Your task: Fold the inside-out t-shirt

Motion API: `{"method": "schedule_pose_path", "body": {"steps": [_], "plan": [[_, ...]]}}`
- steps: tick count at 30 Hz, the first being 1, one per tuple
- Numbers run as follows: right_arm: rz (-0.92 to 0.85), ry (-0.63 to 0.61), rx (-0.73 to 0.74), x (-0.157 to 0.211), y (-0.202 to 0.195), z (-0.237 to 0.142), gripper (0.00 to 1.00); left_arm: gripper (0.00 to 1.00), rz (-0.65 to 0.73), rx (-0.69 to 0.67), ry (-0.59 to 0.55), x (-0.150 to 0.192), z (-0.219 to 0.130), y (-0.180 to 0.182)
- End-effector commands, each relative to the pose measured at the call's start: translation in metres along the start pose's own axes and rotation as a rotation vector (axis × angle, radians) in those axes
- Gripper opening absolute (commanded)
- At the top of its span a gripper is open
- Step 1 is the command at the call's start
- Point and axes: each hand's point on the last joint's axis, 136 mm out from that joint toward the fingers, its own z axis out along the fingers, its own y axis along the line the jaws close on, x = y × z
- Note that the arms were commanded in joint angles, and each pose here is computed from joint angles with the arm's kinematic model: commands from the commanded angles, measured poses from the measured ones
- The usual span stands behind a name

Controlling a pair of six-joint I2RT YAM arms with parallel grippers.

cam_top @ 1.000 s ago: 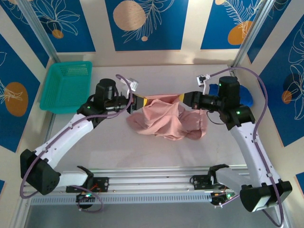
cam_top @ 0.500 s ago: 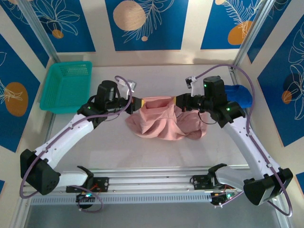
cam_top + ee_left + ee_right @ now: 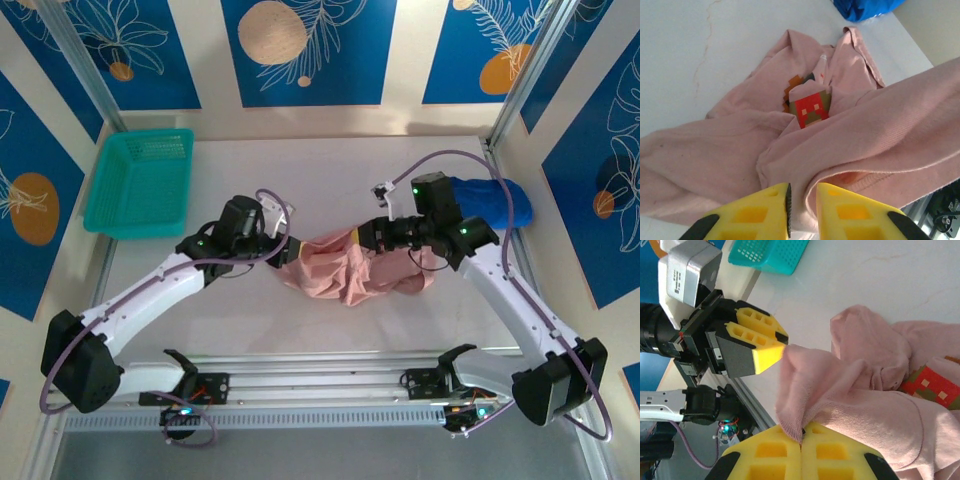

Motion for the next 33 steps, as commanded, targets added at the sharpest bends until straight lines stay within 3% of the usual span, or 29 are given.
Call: {"method": "schedule_pose_path", "body": {"steps": [1, 10, 18, 25, 33], "plan": [[-0.012, 0.047, -0.042, 0.009, 0.007, 0.006, 0.0, 0.32, 0.056, 0.02, -0.002, 0.0, 0.004, -0.007], [-0.029, 0.062, -0.048, 0.009, 0.007, 0.01, 0.0, 0.5, 0.237, 0.102, -0.069, -0.009, -0.007, -0.041], [-0.031, 0.057, -0.051, 0.009, 0.008, 0.008, 0.0, 0.57, 0.43, 0.145, -0.064, -0.009, 0.002, -0.075], [-0.033, 0.049, -0.041, 0.009, 0.006, 0.004, 0.0, 0.54, 0.485, -0.037, 0.032, -0.001, 0.016, -0.045], [-0.033, 0.043, -0.047, 0.007, 0.005, 0.003, 0.0, 0.43, 0.477, -0.104, 0.08, 0.007, 0.031, -0.028]]}}
